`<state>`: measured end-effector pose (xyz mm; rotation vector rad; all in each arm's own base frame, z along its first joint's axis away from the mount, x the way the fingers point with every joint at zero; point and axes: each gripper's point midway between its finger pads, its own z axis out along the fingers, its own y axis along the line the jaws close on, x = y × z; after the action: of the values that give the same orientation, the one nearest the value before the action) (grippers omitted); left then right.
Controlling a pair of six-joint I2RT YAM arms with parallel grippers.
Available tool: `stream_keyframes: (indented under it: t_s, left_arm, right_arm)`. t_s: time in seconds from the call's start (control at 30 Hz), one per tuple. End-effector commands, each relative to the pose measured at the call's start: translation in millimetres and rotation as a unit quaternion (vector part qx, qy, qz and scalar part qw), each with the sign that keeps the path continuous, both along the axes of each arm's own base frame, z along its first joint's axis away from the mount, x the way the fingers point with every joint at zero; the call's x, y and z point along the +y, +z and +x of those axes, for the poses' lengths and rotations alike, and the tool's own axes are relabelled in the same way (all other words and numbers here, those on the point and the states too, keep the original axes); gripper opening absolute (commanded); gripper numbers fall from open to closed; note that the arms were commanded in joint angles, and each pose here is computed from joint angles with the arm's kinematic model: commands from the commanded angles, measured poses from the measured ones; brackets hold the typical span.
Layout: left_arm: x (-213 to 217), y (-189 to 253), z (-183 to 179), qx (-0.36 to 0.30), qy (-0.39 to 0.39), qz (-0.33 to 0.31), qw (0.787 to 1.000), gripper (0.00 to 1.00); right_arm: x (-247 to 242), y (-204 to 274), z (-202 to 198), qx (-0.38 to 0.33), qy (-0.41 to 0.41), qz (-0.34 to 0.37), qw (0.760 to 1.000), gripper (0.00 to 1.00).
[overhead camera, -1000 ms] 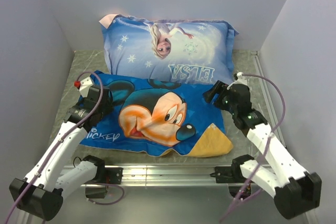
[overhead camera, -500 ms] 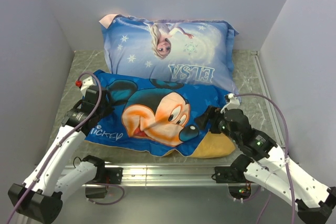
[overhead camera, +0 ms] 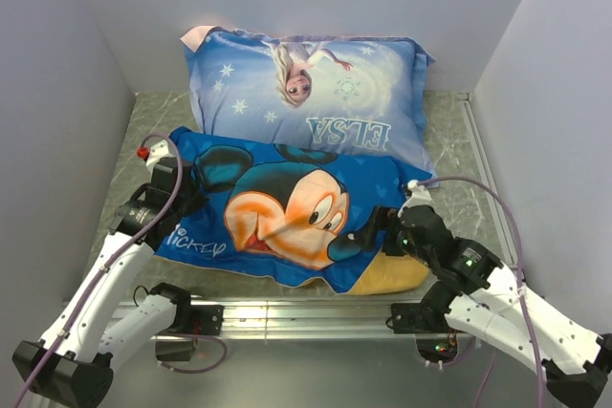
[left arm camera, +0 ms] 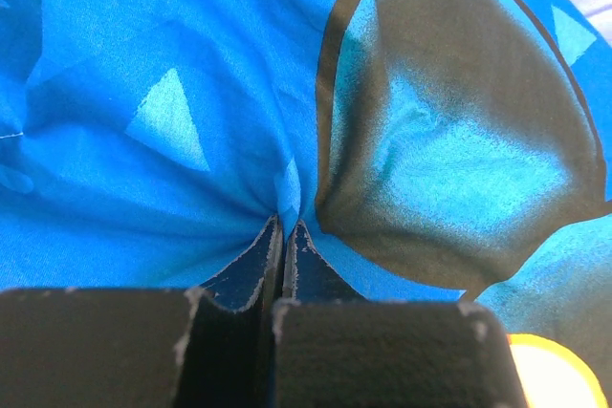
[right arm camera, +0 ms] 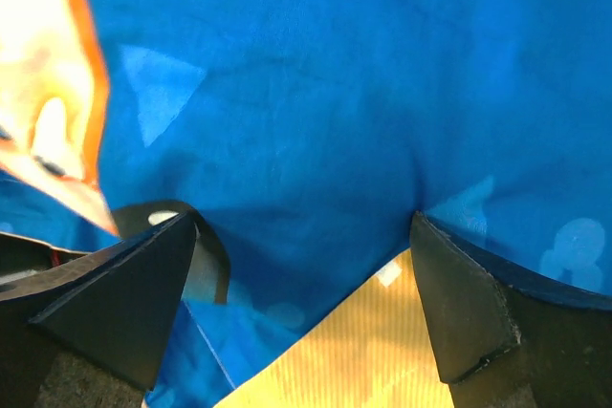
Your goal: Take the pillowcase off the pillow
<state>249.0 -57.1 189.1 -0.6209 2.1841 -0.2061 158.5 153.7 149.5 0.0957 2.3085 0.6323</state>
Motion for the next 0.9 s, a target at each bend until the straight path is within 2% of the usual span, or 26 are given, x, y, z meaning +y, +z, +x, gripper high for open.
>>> stream_keyframes:
  t_s: [0.0, 0.03, 0.1, 0.13, 0.17, 0.2, 0.27, 0.3, 0.4, 0.47, 0.63, 0.8, 0.87]
  left_arm:
    - [-24, 24, 7, -0.041, -0.045, -0.050, 0.997, 0.00]
    - [-25, 25, 7, -0.041, -0.046, -0.051, 0.997, 0.00]
    - [-26, 27, 5, -0.041, -0.056, -0.047, 0.996, 0.01]
    - [-28, 30, 4, -0.043, -0.064, -0.047, 0.996, 0.01]
    - [-28, 33, 3, -0.044, -0.070, -0.045, 0.996, 0.00]
    - [-29, 42, 4, -0.051, -0.078, -0.041, 0.995, 0.01]
    - [-29, 50, 1, -0.050, -0.091, -0.032, 0.994, 0.01]
    - [-29, 64, 2, -0.063, -0.096, -0.031, 0.993, 0.01]
    - [-28, 89, -4, -0.074, -0.116, -0.018, 0.990, 0.01]
    - [-28, 97, -13, -0.066, -0.137, -0.009, 0.988, 0.01]
    - [-34, 135, -20, -0.099, -0.163, -0.017, 0.981, 0.06]
    - [-53, 125, 4, -0.079, -0.201, -0.013, 0.976, 0.07]
    - [-60, 115, 20, -0.048, -0.210, -0.006, 0.977, 0.04]
  right_arm:
    - [14, -19, -2, 0.022, 0.003, 0.017, 1.000, 0.99]
    - [15, -19, 0, 0.019, -0.003, 0.021, 1.000, 0.97]
    - [16, -6, 7, 0.002, -0.014, 0.036, 0.999, 0.75]
    - [16, 2, 9, -0.009, -0.018, 0.041, 0.999, 0.62]
    - [14, 11, 11, -0.019, -0.020, 0.042, 0.999, 0.25]
    - [14, 37, 14, -0.042, -0.021, 0.058, 0.997, 0.13]
    - [5, 60, 18, -0.066, -0.031, 0.047, 0.996, 0.00]
    - [4, 92, 20, -0.091, -0.033, 0.064, 0.993, 0.00]
    - [-1, 141, 16, -0.127, -0.029, 0.088, 0.988, 0.00]
    - [-4, 158, 9, -0.135, -0.021, 0.102, 0.985, 0.00]
    - [-13, 207, -5, -0.174, -0.015, 0.158, 0.972, 0.00]
    - [-12, 236, 12, -0.201, -0.036, 0.147, 0.968, 0.00]
    - [-15, 249, 25, -0.219, -0.064, 0.138, 0.964, 0.00]
